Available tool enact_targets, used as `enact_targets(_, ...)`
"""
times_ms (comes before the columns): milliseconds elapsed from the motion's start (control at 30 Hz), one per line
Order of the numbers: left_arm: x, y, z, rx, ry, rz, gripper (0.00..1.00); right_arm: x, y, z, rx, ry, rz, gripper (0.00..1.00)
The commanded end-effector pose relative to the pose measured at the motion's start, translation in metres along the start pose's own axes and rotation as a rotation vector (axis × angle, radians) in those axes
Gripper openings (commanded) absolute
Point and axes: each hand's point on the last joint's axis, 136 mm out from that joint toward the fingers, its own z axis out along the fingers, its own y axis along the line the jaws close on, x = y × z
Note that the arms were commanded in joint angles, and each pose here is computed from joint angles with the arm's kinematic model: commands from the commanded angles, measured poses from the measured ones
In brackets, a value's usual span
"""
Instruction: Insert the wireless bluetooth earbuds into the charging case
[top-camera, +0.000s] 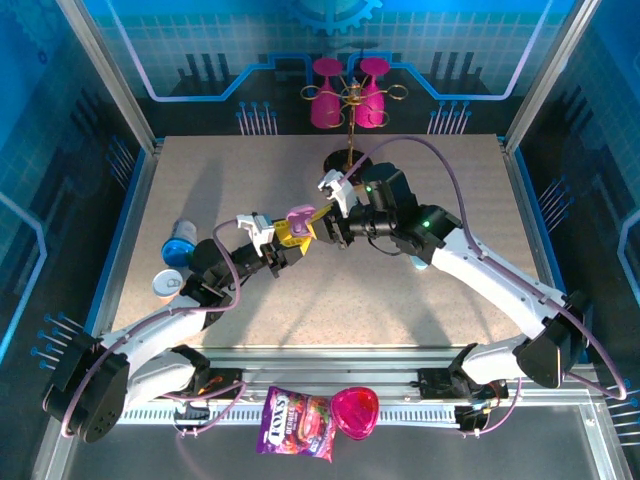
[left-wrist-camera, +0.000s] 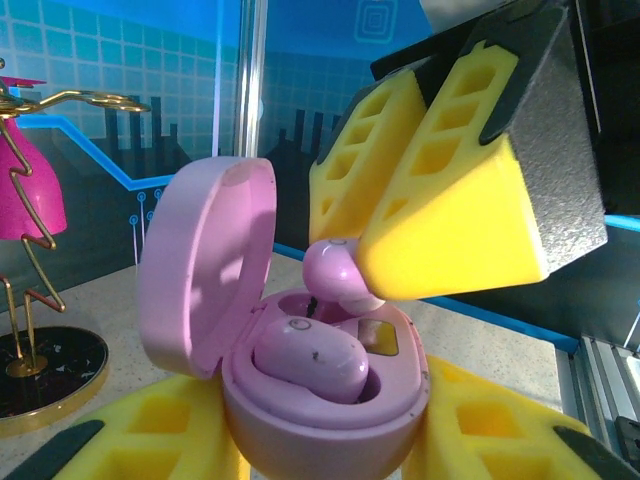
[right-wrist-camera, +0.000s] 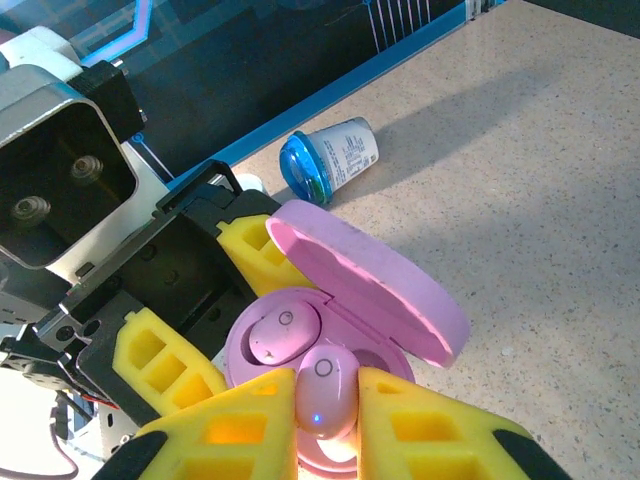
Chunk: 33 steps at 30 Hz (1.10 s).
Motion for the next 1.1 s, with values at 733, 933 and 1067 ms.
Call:
enact_targets(733, -0.009, -0.016, 0.003, 0.097, -0.048, 0.180, 0.28, -0.024, -0.001, -0.033, 0.058, -0.144, 0.009, 0.67)
enact_targets(933, 0.007, -0.026, 0.001, 0.162, 0.035, 0.281, 0.27, -0.033, -0.029, -0.030, 0.148, -0.126, 0.095, 0.80)
enact_targets(1067, 0.007, -0.033, 0.000, 0.201, 0.033, 0.287, 0.27, -0.024, -0.044, -0.021, 0.200, -0.041, 0.134, 0.78)
